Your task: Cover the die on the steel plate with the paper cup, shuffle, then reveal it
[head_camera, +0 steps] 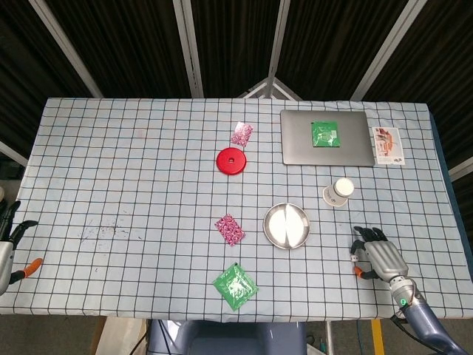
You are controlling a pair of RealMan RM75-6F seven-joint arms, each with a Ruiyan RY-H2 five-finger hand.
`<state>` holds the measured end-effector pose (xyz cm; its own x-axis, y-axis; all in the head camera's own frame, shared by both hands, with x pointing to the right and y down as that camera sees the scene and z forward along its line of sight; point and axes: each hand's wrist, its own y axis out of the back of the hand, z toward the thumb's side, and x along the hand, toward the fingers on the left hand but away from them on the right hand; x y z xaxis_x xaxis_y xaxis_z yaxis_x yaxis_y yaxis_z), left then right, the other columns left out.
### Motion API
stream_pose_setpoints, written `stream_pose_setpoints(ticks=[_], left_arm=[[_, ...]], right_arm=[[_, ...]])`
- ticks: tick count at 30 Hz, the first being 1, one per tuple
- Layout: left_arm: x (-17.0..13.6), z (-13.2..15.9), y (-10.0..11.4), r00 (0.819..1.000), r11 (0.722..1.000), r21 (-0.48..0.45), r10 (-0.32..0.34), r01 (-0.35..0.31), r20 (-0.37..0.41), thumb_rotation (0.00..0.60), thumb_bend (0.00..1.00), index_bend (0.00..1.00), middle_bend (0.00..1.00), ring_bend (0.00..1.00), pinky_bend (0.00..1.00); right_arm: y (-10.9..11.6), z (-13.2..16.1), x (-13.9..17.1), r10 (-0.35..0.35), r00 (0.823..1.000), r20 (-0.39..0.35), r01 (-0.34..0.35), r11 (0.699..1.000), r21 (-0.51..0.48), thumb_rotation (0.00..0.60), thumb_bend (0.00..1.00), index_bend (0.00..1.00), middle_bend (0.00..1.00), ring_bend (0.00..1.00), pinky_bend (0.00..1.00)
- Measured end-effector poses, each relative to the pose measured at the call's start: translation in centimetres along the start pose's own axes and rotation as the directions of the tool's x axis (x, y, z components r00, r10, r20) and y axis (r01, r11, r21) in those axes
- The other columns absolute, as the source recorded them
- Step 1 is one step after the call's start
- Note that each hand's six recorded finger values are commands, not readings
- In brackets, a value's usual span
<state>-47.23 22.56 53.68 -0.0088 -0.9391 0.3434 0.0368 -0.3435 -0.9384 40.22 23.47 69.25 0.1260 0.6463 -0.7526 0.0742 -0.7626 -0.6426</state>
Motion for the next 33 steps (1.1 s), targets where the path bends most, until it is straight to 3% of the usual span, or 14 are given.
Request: stream_pose_setpoints(ticks=[33], left_arm=[[0.02, 0.25, -0.21, 1.0, 1.0, 0.01, -0.003, 0.003, 0.003, 0.6, 0.23, 0.28, 0.0, 0.0, 0.13]], right_arm=[[0.4, 0.08, -0.29, -0.04, 0.999, -0.001, 0.04, 0.999, 0.024, 0.6, 0.31, 0.58, 0.16, 0.14, 0.0]])
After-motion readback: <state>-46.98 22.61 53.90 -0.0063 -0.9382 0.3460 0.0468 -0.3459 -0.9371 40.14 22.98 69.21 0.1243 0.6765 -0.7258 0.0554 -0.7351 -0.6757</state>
